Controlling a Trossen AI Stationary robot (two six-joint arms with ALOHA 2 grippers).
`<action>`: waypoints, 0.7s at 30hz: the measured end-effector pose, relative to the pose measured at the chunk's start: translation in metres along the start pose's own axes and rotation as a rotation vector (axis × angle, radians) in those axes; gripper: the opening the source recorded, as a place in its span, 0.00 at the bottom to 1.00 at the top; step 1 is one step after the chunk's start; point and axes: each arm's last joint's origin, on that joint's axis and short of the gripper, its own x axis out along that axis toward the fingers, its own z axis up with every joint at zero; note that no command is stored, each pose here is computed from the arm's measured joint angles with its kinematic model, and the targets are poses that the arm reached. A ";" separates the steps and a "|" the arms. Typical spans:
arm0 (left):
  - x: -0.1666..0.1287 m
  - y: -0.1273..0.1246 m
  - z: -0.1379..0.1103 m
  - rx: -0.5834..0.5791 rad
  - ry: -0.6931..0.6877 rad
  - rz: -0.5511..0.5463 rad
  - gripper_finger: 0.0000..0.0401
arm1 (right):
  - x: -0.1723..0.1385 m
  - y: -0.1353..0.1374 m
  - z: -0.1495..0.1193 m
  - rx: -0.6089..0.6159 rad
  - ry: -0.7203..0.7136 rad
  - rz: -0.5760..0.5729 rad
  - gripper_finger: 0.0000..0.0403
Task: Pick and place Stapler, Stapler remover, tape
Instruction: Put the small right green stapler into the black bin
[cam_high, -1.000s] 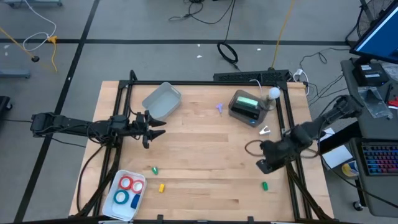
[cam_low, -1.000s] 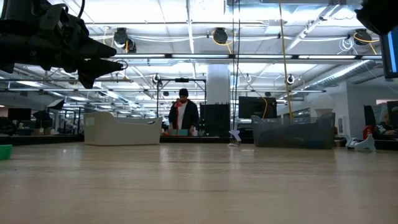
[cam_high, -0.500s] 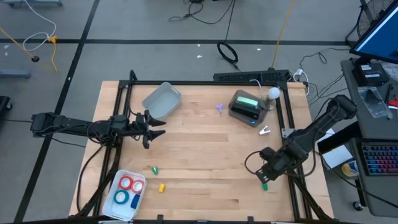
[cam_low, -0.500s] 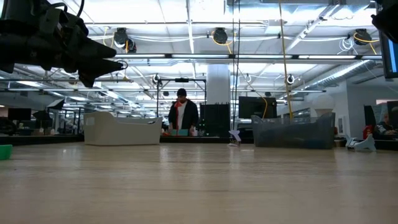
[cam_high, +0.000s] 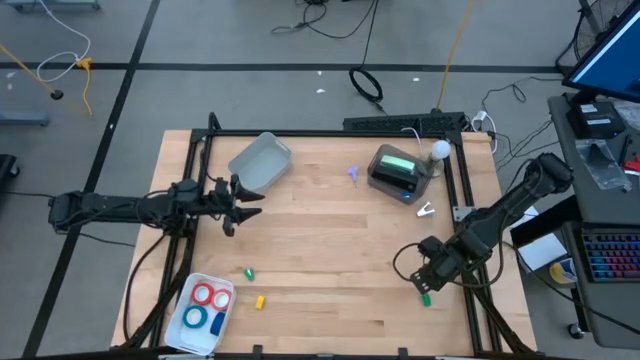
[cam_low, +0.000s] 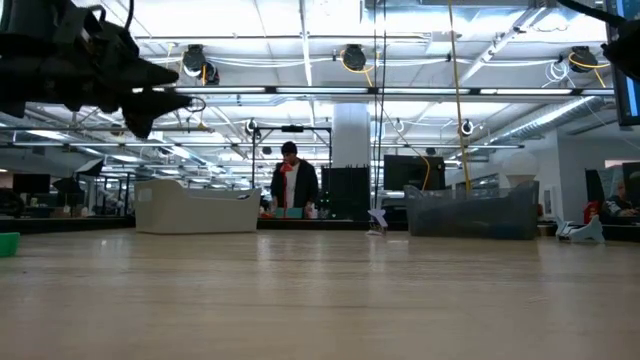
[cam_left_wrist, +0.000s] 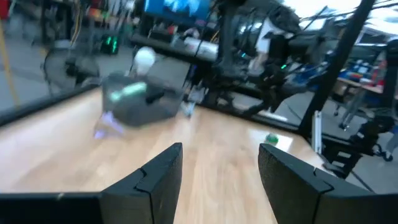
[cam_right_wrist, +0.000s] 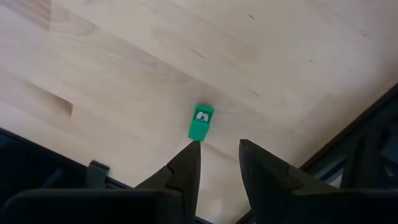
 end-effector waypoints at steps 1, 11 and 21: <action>-0.001 0.001 -0.001 -0.025 0.017 0.012 0.52 | 0.001 -0.001 0.000 0.000 0.001 0.000 0.27; -0.006 0.004 -0.003 0.017 0.043 0.043 0.52 | 0.009 0.003 0.000 0.086 0.021 0.065 0.39; -0.006 0.007 -0.004 0.038 0.050 0.069 0.52 | 0.033 0.001 -0.011 0.170 0.089 0.158 0.56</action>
